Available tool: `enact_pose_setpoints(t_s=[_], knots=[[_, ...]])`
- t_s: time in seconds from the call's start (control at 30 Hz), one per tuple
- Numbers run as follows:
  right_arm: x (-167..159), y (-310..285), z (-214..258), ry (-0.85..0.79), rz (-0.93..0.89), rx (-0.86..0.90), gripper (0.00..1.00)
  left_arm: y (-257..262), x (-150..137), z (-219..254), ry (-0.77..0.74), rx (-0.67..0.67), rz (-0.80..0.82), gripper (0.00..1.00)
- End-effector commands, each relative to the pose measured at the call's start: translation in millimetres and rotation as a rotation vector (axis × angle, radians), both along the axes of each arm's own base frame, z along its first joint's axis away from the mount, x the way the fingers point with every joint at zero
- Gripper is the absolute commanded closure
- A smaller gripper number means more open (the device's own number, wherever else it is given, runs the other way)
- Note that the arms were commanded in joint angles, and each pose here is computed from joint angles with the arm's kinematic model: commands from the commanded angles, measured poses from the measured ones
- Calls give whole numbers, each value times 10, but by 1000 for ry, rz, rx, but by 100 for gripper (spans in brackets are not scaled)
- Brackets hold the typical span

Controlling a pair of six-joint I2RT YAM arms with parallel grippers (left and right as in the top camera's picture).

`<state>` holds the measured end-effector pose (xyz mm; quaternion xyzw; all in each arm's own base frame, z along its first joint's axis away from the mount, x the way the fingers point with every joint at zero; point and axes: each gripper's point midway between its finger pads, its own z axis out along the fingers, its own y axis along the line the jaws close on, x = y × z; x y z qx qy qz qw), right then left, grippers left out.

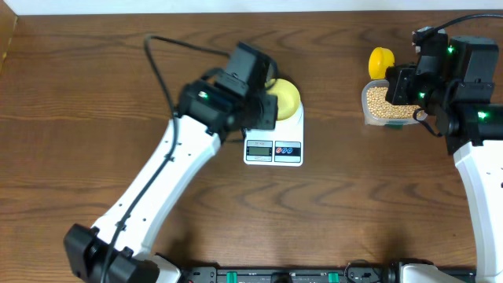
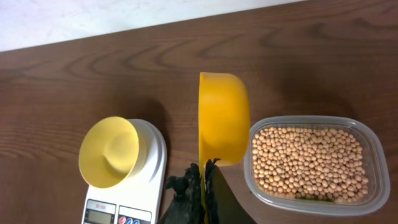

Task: Scoop item into bowl and weigh 50g on scale
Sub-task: 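Move the scoop with the right gripper over the soybean tub, then lower the left gripper toward the scale's front buttons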

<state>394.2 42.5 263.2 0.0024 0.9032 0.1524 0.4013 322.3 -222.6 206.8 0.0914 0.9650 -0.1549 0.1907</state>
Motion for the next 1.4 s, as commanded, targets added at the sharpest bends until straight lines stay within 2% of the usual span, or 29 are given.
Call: enact_pose_setpoints(t_s=[0.0, 0.03, 0.3, 0.47, 0.7, 1.23, 1.37], knots=[[21, -36, 45, -15, -2, -21, 99, -28, -120, -319, 59, 67, 1, 90], [22, -43, 44, -15, -5, -23, 99, -36, -143, -374, 64, 84, 7, 92], [20, -53, 37, -12, -10, -27, 99, -152, -161, -690, 37, 196, -27, 92], [-11, -52, 2, 7, -9, -26, 99, -336, -219, -895, 21, 239, -158, 92], [-26, -27, -5, 13, 2, -17, 99, -399, -240, -918, -49, 328, -189, 93], [-159, -24, -199, 111, 8, -19, 99, -531, -56, -831, -140, 289, -211, 92], [-162, 172, -85, 72, 102, 56, 99, -563, -133, -866, -118, 280, -188, 93]])
